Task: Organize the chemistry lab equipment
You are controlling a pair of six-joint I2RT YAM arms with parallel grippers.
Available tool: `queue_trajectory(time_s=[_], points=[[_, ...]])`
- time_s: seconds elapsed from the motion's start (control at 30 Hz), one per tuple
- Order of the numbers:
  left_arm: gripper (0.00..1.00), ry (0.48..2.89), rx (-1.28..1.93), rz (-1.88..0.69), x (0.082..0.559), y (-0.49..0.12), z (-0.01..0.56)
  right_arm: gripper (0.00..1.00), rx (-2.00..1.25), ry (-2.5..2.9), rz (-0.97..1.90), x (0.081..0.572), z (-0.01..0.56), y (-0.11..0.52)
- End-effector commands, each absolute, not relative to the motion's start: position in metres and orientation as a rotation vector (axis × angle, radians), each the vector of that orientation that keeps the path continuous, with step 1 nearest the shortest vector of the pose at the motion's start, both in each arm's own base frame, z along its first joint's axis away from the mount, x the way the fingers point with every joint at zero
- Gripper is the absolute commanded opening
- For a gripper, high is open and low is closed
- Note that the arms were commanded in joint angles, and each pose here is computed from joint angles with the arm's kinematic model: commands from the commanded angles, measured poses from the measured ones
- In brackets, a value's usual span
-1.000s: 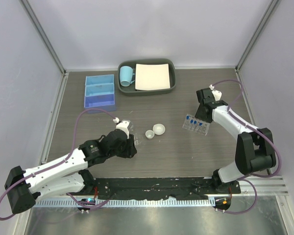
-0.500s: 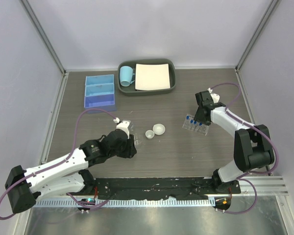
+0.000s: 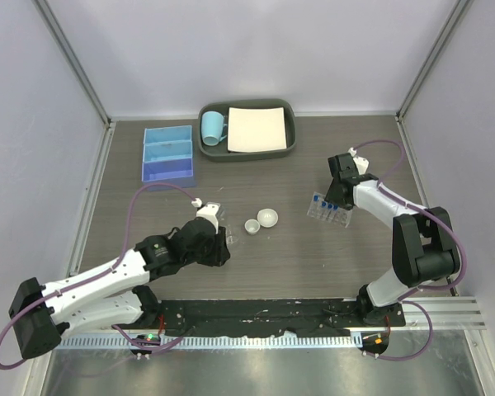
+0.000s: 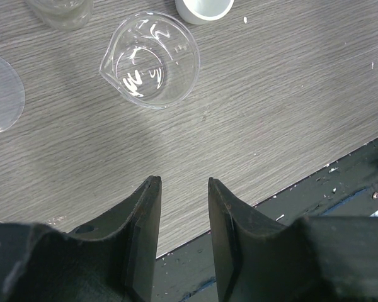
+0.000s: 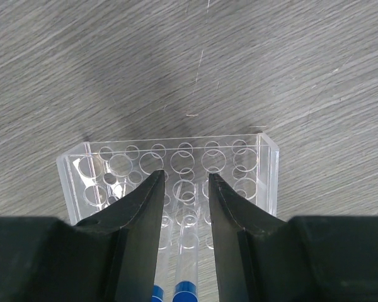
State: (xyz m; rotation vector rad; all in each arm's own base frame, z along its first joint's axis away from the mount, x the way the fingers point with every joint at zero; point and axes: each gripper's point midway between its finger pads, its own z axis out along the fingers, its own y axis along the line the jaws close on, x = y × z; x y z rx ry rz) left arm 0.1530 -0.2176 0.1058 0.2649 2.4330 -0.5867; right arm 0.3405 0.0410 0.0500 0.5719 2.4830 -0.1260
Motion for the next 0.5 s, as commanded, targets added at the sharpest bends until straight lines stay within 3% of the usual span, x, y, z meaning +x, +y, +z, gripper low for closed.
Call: queue_trajectory(time_s=[0.0, 0.47], points=[[0.39, 2.405, 0.264, -0.62, 0.157, -0.225, 0.111, 0.4, 0.588, 2.514, -0.163, 0.333, 0.032, 0.037], [0.37, 2.414, 0.271, -0.611, 0.157, -0.226, 0.11, 0.4, 0.618, 2.512, -0.186, 0.325, 0.029, 0.027]])
